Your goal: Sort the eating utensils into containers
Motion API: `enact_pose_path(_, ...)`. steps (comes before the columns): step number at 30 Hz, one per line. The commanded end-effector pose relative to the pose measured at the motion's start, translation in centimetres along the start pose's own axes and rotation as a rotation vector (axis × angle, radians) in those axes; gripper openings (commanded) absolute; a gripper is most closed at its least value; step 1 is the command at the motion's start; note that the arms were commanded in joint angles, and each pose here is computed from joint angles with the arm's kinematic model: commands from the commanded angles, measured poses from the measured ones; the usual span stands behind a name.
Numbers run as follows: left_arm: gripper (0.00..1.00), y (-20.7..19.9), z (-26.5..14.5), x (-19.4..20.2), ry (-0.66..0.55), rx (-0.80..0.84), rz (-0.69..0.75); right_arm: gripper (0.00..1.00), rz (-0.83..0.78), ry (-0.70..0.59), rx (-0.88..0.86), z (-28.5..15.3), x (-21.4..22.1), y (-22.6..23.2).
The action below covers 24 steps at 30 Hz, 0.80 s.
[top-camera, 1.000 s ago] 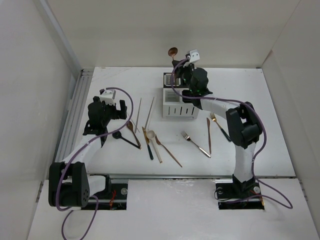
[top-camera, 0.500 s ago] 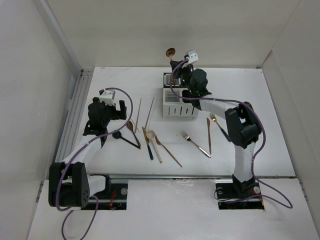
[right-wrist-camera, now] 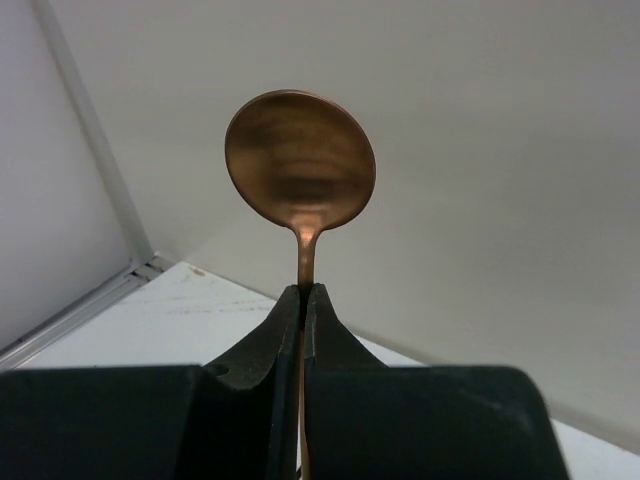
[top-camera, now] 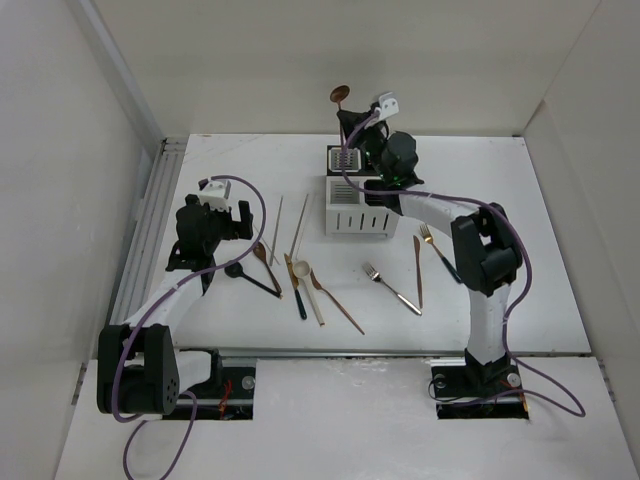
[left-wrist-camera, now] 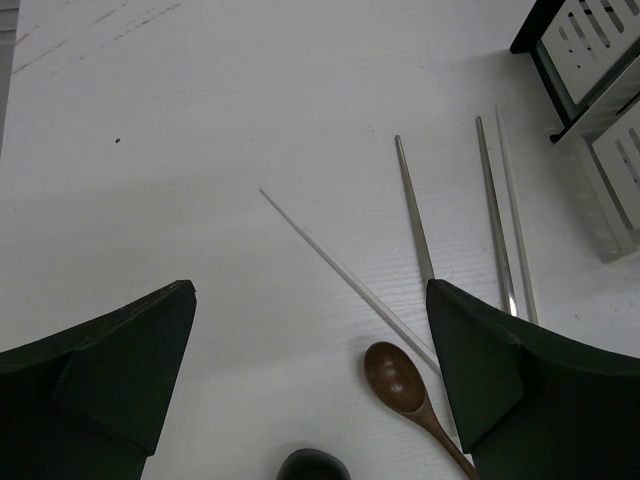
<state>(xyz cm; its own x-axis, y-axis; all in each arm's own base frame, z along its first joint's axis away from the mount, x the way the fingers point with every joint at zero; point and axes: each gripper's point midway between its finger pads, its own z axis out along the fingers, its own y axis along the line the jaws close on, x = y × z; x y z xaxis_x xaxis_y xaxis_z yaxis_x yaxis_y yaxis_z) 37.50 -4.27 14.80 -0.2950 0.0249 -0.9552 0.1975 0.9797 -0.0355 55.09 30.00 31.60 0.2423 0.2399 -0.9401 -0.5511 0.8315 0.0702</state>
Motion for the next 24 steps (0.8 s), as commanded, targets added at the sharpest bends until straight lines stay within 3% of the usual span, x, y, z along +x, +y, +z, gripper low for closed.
enact_pose_path(1,1.0,-0.1,-0.1,-1.3,-0.042,0.002,0.022,0.0,-0.005,-0.145,-0.009,1.5,-4.0,-0.5)
enact_pose_path(12,1.0,0.1,0.1,-0.7,-0.024,-0.007,0.019,0.0,0.009,0.027,0.02,-0.2,3.1,-1.8)
enact_pose_path(13,1.0,0.1,0.2,-1.2,-0.033,-0.007,0.02,0.04,0.01,0.041,0.022,-0.5,3.7,-1.8)
enact_pose_path(14,1.0,0.1,0.2,-1.2,-0.033,-0.007,0.02,0.2,0.01,0.038,0.021,-0.8,3.5,-1.7)
enact_pose_path(17,1.0,0.1,0.2,-1.2,-0.033,-0.007,0.02,0.48,0.009,0.028,0.029,-1.8,3.2,-1.7)
enact_pose_path(21,0.99,0.7,0.1,-1.1,-0.022,-0.058,-0.044,0.68,0.004,-0.022,0.023,-2.3,-0.7,-1.2)
enact_pose_path(23,0.94,2.3,-0.1,-2.1,-0.031,-0.163,-0.117,0.71,0.003,-0.034,0.022,-2.6,-2.0,-1.1)
enact_pose_path(24,0.87,2.7,-0.3,-2.2,-0.007,-0.199,-0.158,0.75,0.004,-0.022,0.023,-3.0,-2.1,-1.0)
